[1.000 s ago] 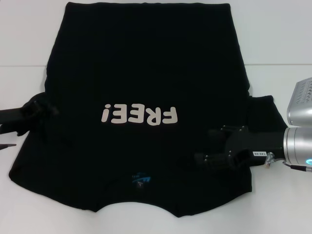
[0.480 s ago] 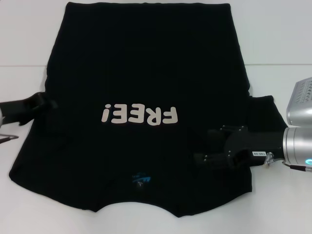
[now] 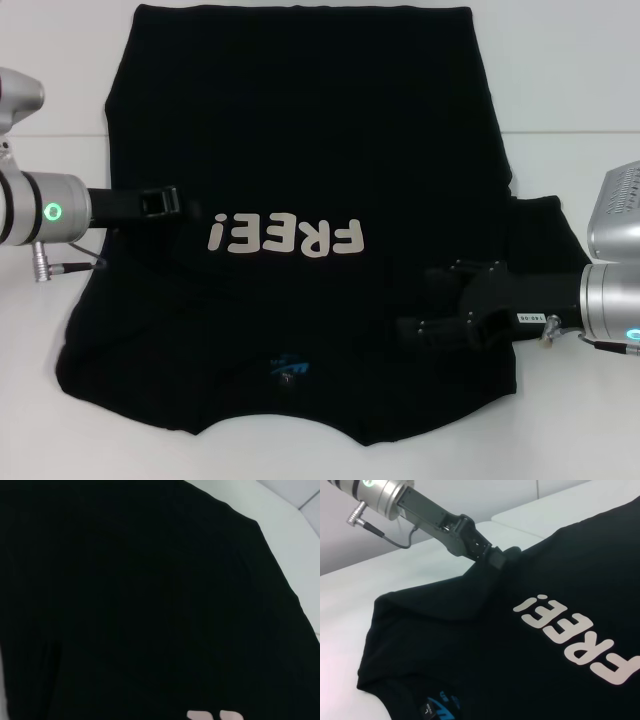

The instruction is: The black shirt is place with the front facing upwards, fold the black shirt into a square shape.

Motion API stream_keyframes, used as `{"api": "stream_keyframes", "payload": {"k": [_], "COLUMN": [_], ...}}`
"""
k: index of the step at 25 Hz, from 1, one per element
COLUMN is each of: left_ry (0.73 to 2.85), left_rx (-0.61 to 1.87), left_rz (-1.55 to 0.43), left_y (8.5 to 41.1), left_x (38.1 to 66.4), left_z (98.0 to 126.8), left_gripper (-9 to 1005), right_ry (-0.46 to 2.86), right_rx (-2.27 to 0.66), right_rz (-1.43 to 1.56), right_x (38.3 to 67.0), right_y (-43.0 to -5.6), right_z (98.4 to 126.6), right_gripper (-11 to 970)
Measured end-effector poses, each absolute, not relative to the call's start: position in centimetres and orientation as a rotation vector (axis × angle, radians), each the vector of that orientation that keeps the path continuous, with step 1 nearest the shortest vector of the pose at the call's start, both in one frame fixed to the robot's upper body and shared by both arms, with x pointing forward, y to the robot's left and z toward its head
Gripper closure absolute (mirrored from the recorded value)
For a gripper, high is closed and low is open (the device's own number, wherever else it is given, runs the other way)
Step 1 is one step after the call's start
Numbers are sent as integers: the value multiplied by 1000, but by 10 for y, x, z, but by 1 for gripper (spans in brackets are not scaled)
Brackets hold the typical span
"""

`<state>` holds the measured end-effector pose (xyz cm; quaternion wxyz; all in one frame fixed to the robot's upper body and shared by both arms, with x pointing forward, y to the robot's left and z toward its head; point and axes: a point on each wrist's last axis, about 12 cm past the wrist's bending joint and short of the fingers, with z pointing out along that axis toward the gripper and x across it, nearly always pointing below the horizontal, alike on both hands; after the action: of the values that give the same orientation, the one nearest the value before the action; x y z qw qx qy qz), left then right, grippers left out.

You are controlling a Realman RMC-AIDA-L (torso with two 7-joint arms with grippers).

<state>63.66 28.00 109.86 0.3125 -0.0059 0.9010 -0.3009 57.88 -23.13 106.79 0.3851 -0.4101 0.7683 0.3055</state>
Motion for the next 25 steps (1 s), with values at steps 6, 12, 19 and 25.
{"api": "stream_keyframes", "payload": {"k": [6, 12, 19, 25], "left_ry": [2362, 2247, 2090, 2106], "left_rx": [-98, -184, -172, -254], "left_rz": [-815, -1076, -1280, -1212], "left_y": [280, 273, 272, 287], "left_x": [637, 631, 621, 615], "left_z": [1098, 1104, 1109, 1096], "left_gripper": [940, 881, 617, 439], "right_ry": [1959, 1961, 1956, 1957], "right_rx": [-1043, -1044, -1045, -1045], "right_rz": [778, 781, 780, 780], "right_x": [578, 578, 578, 578], "right_y": [-232, -231, -230, -230], "right_z": [1067, 1066, 1066, 1066], "right_gripper": [25, 25, 24, 25]}}
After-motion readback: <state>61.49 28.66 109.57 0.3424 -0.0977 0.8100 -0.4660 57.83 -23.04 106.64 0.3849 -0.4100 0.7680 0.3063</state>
